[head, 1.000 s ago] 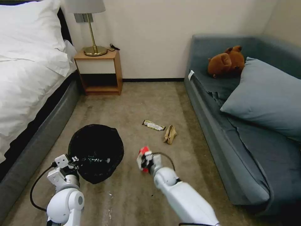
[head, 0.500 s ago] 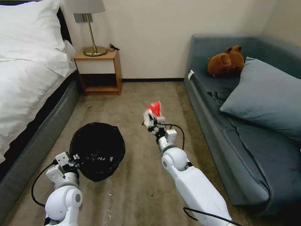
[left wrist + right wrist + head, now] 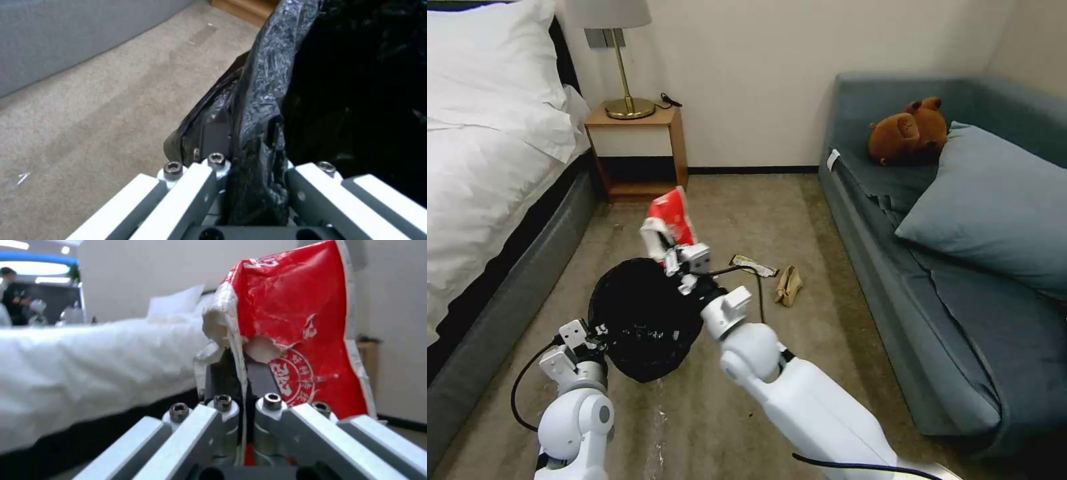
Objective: Pick up the trash bin, then pick up the garbage on the floor and place it into the trash bin.
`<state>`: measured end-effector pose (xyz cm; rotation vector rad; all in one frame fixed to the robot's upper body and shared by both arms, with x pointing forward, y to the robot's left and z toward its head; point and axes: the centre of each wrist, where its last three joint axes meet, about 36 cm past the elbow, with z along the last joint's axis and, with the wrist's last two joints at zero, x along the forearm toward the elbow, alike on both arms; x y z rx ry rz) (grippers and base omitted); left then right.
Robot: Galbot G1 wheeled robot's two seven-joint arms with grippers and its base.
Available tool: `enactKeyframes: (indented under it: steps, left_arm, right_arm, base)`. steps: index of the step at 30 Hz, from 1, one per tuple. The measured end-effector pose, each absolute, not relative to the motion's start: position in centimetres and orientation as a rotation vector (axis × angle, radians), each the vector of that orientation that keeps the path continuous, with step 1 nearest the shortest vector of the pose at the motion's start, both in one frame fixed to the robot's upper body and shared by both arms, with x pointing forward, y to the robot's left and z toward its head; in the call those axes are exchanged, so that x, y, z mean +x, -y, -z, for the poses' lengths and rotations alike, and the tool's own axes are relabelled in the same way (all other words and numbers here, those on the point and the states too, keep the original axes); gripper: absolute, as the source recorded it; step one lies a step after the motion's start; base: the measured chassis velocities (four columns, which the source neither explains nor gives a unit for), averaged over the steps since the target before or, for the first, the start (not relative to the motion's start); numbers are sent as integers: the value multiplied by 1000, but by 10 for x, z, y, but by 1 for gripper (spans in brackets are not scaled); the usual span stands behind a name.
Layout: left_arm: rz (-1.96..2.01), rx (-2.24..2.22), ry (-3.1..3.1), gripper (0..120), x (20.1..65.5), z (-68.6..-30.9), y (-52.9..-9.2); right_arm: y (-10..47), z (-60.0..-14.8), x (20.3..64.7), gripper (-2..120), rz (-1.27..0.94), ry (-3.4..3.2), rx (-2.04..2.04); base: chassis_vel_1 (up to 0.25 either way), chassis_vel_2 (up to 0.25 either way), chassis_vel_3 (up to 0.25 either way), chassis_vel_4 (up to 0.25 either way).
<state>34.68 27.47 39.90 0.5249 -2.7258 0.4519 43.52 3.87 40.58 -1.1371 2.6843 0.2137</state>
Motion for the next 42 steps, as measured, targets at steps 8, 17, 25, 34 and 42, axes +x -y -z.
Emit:
enactKeyframes:
  steps: [8, 17, 25, 34, 42]
  left_arm:
    - [-445, 518, 2732, 1, 345, -400, -270]
    - [-435, 505, 2734, 1, 346, -397, -265]
    - [-428, 494, 2740, 1, 348, -396, -263]
    - [-426, 497, 2741, 1, 349, -396, -265]
    - [-429, 497, 2745, 1, 349, -398, -265]
  right_arm:
    - [-59, -367, 421, 0, -147, -2715, -1221]
    - [-56, -339, 402, 11, -123, -2830, -1215]
    - [-56, -336, 399, 38, -152, -2872, -1184]
    - [-57, -342, 398, 73, -177, -2865, -1170]
    - [-56, -341, 397, 93, -164, -2865, -1176]
  base:
    - [0, 0, 0, 0]
    - [0, 0, 0, 0]
    - [0, 0, 0, 0]
    - [0, 0, 0, 0]
    - [0, 0, 0, 0]
